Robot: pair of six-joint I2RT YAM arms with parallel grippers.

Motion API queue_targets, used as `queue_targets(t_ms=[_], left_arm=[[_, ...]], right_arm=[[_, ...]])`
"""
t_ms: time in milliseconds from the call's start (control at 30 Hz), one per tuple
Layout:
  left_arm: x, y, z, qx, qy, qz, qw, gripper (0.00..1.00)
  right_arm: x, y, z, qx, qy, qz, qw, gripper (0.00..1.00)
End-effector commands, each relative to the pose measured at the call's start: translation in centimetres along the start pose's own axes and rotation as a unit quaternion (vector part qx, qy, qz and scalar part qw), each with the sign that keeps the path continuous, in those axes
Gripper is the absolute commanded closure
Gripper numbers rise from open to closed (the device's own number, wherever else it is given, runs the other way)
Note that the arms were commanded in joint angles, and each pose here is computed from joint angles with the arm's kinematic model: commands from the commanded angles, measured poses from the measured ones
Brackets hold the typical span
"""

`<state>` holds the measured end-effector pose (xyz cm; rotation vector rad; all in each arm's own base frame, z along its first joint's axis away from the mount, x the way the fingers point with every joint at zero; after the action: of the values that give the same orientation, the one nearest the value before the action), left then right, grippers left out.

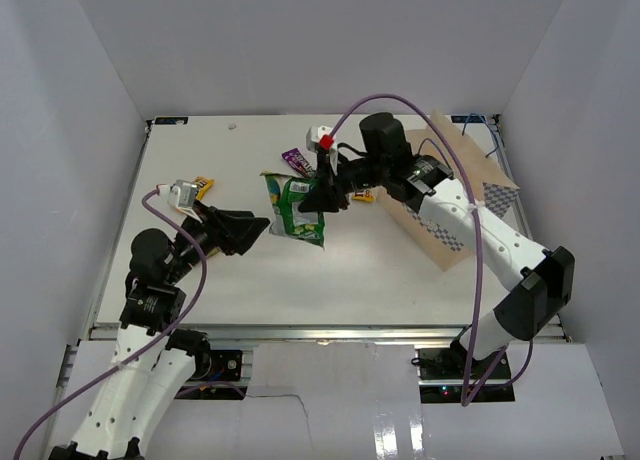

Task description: Place the snacks into the paper bag

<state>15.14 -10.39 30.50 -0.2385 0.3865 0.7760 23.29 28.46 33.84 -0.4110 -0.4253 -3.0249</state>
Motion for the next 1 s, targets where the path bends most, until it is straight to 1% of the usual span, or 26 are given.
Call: queue_targets(t_ms=[0, 133, 233, 300, 333, 400, 533, 633, 700, 800, 967], left_arm=[[1.2, 1.3, -0.9, 0.035, -0.027, 0.088, 0.995, 0.23], [1.8, 2.0, -2.2, 0.059, -0.018, 0.118, 0.991, 0.23], [2.4, 2.5, -3.4, 0.079, -0.011, 0.139, 0.987, 0.23], [2.6, 2.8, -3.6, 0.082, -0.016, 0.150, 0.985, 0.23], [2.7, 2.9, -3.7, 0.085, -0.020, 0.155, 0.984, 0.23], [2.7, 3.1, -3.7, 0.082, -0.028, 0.162, 0.983, 0.22], [3.0, 3.0, -3.6, 0.091, -0.039, 0.167, 0.981, 0.22], [3.3, 2.8, -3.8, 0.101, -0.040, 0.170, 0.979, 0.22], [3.5, 2.7, -4.0, 0.104, -0.037, 0.176, 0.978, 0.22], [4.0, 2.4, -4.4, 0.118, -0.025, 0.193, 0.974, 0.22], [4.6, 2.1, -4.9, 0.131, 0.001, 0.216, 0.967, 0.22]], right_arm=[[1.2, 4.1, 5.1, -0.039, 0.140, -0.038, 0.989, 0.92], [0.7, 9.8, 8.8, -0.072, 0.193, -0.120, 0.971, 0.92], [-0.5, 16.5, 10.7, -0.092, 0.218, -0.221, 0.946, 0.92], [0.1, 19.4, 11.7, -0.104, 0.234, -0.263, 0.930, 0.92], [-0.2, 21.4, 11.7, -0.104, 0.236, -0.296, 0.920, 0.92], [0.1, 23.3, 11.8, -0.104, 0.243, -0.330, 0.906, 0.92], [-0.4, 27.4, 11.0, -0.098, 0.233, -0.404, 0.879, 0.92], [-1.3, 29.6, 9.5, -0.089, 0.212, -0.437, 0.870, 0.92], [-1.8, 30.0, 8.4, -0.072, 0.211, -0.446, 0.867, 0.92], [-3.3, 30.0, 5.5, -0.036, 0.183, -0.455, 0.871, 0.92], [-4.3, 29.9, 2.8, 0.001, 0.161, -0.457, 0.875, 0.90]])
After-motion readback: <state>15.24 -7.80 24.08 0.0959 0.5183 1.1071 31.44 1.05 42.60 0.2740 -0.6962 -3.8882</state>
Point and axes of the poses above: each gripper's point midway between its finger pads, its own y axis back along the fingers, its own x axis along the line the jaws close on, z = x × y, the point moved 9 cm from there along y, back along the fingers, and after that the axes turned 10 degrees about -y, right-handed, at the moved point
